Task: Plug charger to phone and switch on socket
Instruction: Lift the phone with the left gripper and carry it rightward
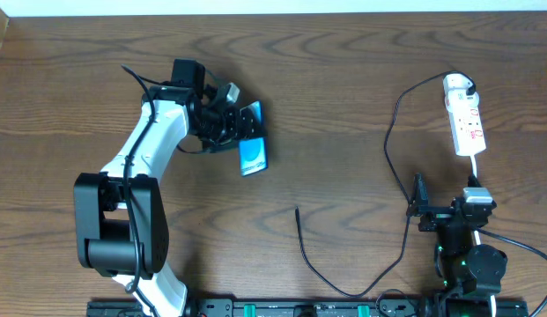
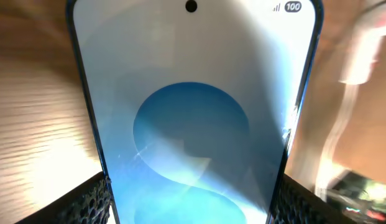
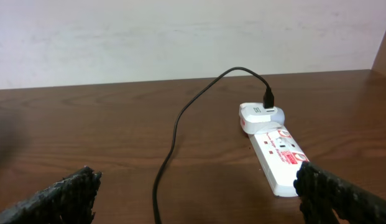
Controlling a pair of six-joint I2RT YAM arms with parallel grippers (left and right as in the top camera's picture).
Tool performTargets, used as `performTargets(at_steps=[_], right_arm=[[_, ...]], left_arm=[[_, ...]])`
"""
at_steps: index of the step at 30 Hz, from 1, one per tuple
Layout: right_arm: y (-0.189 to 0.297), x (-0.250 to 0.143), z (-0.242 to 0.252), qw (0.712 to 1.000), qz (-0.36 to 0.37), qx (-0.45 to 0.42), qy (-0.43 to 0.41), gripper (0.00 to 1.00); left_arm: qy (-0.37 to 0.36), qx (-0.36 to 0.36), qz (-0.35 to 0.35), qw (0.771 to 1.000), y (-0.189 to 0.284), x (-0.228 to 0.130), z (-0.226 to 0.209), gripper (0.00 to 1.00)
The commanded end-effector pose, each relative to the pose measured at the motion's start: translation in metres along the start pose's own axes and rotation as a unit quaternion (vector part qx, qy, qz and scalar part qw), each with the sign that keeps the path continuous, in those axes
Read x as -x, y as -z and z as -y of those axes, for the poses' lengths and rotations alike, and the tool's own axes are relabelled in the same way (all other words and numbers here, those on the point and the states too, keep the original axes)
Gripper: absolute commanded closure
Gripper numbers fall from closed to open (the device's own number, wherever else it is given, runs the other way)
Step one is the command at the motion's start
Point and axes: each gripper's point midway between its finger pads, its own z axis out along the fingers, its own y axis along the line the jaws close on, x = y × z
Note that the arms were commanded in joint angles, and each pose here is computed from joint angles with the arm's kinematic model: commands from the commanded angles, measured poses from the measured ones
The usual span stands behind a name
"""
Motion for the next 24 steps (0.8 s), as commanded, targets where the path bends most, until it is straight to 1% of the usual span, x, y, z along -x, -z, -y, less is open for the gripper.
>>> performTargets(at_steps=[1, 3, 5, 7, 11, 13, 16, 17, 22, 24], right_arm=[[0.000, -0.002, 0.002, 1.000, -0.003, -0.005, 0.006, 0.01], [0.000, -0.002, 0.002, 1.000, -0.003, -0.005, 0.006, 0.01], [0.000, -0.002, 0.002, 1.000, -0.003, -0.005, 0.006, 0.01], [0.000, -0.002, 0.002, 1.000, -0.003, -0.005, 0.006, 0.01], [0.000, -0.002, 0.002, 1.000, -0.003, -0.005, 0.006, 0.01], [0.000, -0.002, 0.002, 1.000, -0.003, -0.005, 0.006, 0.01], [0.000, -0.002, 0.002, 1.000, -0.003, -0.005, 0.006, 0.01], [0.000, -0.002, 0.002, 1.000, -0.003, -0.005, 0.006, 0.01], [0.000, -0.002, 0.002, 1.000, -0.003, -0.005, 0.006, 0.01], [0.000, -0.002, 0.002, 1.000, -0.003, -0.005, 0.006, 0.01]], left_arm=[[0.060, -0.152, -0.022, 0.986, 0.021, -0.002, 0.064, 0.92], [0.092, -0.204, -0.040, 0.974, 0.028, -0.002, 0.082, 0.92], [0.125, -0.234, -0.058, 0.962, 0.033, -0.002, 0.093, 0.93], [0.204, -0.264, -0.098, 0.938, 0.041, -0.004, 0.106, 0.93], [0.294, -0.280, -0.150, 0.901, 0.048, -0.009, 0.116, 0.92], [0.328, -0.278, -0.165, 0.888, 0.049, -0.010, 0.118, 0.92], [0.349, -0.274, -0.172, 0.879, 0.049, -0.010, 0.118, 0.93], [0.356, -0.282, -0.184, 0.872, 0.052, -0.012, 0.121, 0.93], [0.348, -0.309, -0.212, 0.859, 0.061, -0.017, 0.131, 0.93], [0.348, -0.309, -0.213, 0.859, 0.062, -0.017, 0.131, 0.93]])
